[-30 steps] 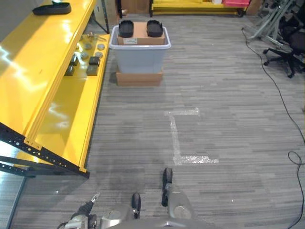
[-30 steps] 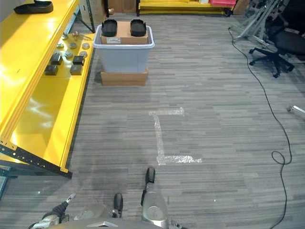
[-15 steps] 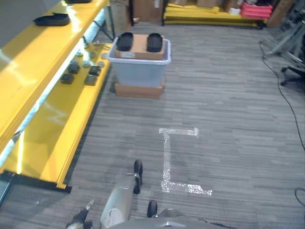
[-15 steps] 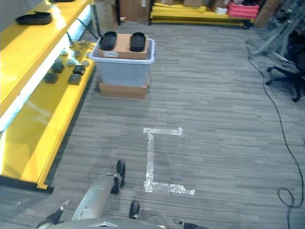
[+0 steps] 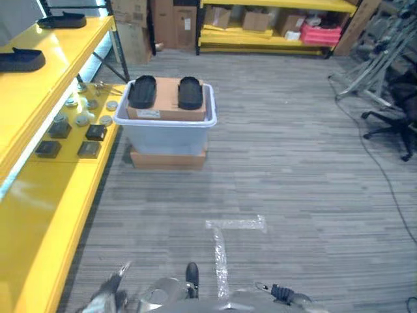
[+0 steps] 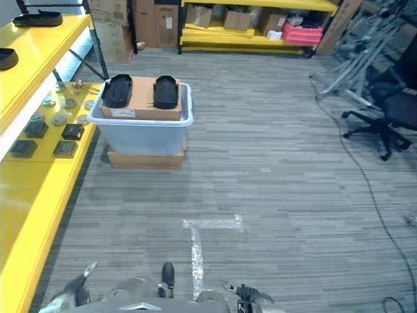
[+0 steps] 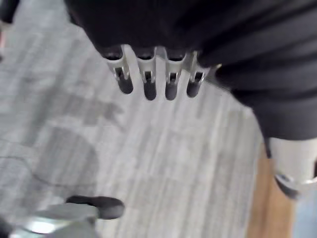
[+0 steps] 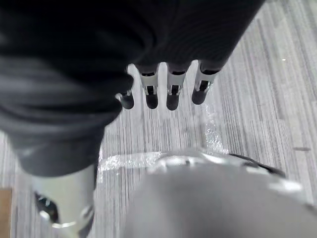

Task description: Move parts from the plastic box to the shelf.

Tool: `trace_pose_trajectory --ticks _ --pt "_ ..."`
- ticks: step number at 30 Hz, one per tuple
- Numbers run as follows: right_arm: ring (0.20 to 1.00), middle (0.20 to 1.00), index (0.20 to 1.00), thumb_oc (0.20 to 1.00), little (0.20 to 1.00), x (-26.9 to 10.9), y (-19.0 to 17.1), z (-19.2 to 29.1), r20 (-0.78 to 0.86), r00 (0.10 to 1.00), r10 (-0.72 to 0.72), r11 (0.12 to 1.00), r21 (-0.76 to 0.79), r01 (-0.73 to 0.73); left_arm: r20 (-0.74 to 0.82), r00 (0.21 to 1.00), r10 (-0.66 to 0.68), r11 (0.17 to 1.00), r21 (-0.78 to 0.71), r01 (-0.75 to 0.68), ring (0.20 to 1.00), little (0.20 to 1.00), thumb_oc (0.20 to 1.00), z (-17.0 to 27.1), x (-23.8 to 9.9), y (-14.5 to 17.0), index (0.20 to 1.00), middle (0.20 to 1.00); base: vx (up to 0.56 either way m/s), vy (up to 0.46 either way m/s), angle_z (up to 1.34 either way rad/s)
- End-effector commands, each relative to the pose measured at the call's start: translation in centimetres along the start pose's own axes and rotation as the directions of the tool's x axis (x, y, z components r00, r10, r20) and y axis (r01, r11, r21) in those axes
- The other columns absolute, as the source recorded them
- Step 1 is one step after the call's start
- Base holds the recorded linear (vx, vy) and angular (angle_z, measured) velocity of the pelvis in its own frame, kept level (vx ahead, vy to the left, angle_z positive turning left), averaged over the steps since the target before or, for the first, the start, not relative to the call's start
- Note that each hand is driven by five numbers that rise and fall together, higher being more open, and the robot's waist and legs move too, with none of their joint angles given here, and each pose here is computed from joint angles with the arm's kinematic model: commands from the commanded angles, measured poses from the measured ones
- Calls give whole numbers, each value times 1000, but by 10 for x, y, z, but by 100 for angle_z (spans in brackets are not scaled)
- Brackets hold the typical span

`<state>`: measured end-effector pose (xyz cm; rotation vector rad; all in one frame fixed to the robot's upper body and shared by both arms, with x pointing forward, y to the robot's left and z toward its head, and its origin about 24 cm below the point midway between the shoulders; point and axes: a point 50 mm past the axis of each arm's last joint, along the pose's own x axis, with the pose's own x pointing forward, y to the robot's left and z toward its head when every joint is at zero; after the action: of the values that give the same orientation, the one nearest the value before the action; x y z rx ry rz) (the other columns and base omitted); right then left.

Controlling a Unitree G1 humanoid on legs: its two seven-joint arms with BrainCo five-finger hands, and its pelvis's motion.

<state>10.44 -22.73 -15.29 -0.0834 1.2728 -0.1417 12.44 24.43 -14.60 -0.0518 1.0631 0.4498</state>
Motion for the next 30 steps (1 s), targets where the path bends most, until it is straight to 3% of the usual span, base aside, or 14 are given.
trace_pose_trajectory --ticks 1,15,22,30 --pt "1000 1000 1000 1000 1000 0 -12 -8 -27 999 -20 999 35 21 -22 996 90 995 -37 -91 1000 1000 1000 -2 0 18 1000 1000 353 -165 22" --pt "1000 1000 1000 1000 1000 -2 -30 -30 -31 999 -40 995 86 42 -66 994 91 995 56 -87 1000 1000 1000 -35 -6 36 1000 1000 506 -163 52" --pt "1000 1000 1000 1000 1000 -3 -48 -28 -76 992 -104 995 6 104 -47 998 42 998 -41 -44 1000 1000 1000 -24 -4 17 1000 1000 484 -244 37" --pt "1000 1000 1000 1000 1000 -5 -58 -33 -82 986 -144 988 42 147 -21 999 48 996 -74 -50 1000 1000 1000 -13 -2 15 1000 1000 177 -2 -18"
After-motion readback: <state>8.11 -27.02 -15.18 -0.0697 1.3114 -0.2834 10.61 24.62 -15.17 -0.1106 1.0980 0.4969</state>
